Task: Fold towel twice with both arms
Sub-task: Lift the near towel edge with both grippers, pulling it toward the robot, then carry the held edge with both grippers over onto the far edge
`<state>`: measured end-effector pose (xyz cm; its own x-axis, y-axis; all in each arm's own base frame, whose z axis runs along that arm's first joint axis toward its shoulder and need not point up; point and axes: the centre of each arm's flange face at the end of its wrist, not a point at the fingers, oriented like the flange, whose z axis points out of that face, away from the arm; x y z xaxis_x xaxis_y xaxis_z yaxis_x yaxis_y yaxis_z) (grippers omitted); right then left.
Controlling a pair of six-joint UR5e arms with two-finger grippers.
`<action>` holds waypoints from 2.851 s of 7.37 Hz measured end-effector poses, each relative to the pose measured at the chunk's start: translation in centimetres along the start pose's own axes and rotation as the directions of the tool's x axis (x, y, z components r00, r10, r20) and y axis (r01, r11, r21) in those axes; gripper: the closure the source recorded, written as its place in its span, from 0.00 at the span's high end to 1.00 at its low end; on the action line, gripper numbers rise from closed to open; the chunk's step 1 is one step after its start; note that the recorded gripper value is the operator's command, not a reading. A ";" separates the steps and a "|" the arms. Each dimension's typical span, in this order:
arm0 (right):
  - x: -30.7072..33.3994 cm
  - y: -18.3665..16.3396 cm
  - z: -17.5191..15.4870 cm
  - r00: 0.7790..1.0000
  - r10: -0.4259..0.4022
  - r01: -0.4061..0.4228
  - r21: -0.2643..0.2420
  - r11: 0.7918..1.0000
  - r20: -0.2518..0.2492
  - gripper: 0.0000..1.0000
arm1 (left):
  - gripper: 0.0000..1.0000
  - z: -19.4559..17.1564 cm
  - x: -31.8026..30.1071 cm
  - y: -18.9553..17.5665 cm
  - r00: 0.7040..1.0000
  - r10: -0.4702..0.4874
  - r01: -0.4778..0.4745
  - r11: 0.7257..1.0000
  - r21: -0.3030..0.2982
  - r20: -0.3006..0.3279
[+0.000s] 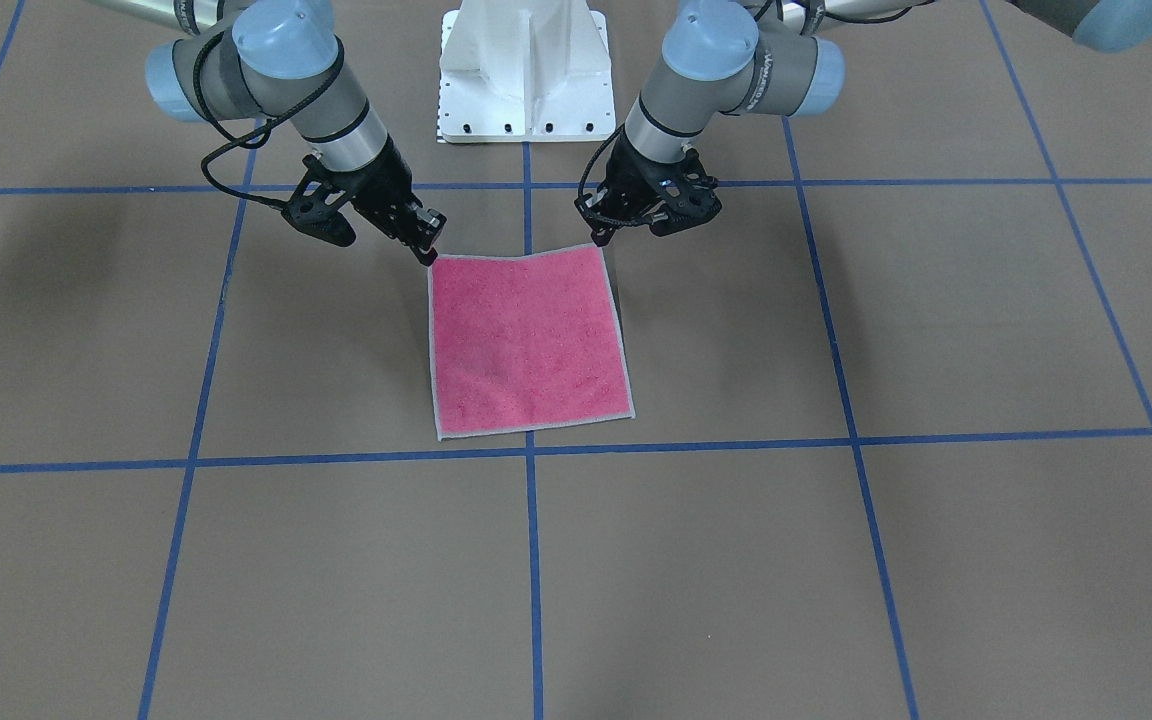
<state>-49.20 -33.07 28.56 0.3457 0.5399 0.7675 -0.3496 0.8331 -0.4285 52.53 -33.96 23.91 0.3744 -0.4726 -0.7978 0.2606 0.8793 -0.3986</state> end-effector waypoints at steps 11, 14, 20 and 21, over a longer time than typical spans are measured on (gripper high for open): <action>0.8 0.0 -0.2 1.000 0.015 -0.015 -0.004 1.000 -0.010 0.00 | 0.00 -0.5 1.8 -1.4 0.992 -0.123 0.122 0.992 0.035 0.020; -2.3 -4.4 0.4 0.997 0.071 -0.071 0.012 0.997 -0.009 0.00 | 0.00 0.5 4.5 -4.1 0.989 -0.144 0.143 0.987 0.071 0.012; -6.4 -10.7 2.1 0.985 0.172 -0.171 0.035 0.985 -0.032 0.00 | 0.00 1.6 6.7 -8.4 0.983 -0.185 0.181 0.975 0.128 0.018; -6.5 -11.0 2.4 0.974 0.224 -0.223 0.021 0.975 -0.043 0.00 | 0.00 1.6 6.9 -8.8 0.982 -0.189 0.185 0.974 0.133 0.018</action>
<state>-49.65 -46.02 29.41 0.2957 0.7174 0.6309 -0.4363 0.6889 -0.5789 54.27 -45.07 22.66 0.3341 -0.6315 -0.6997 0.4415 0.7607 -0.4757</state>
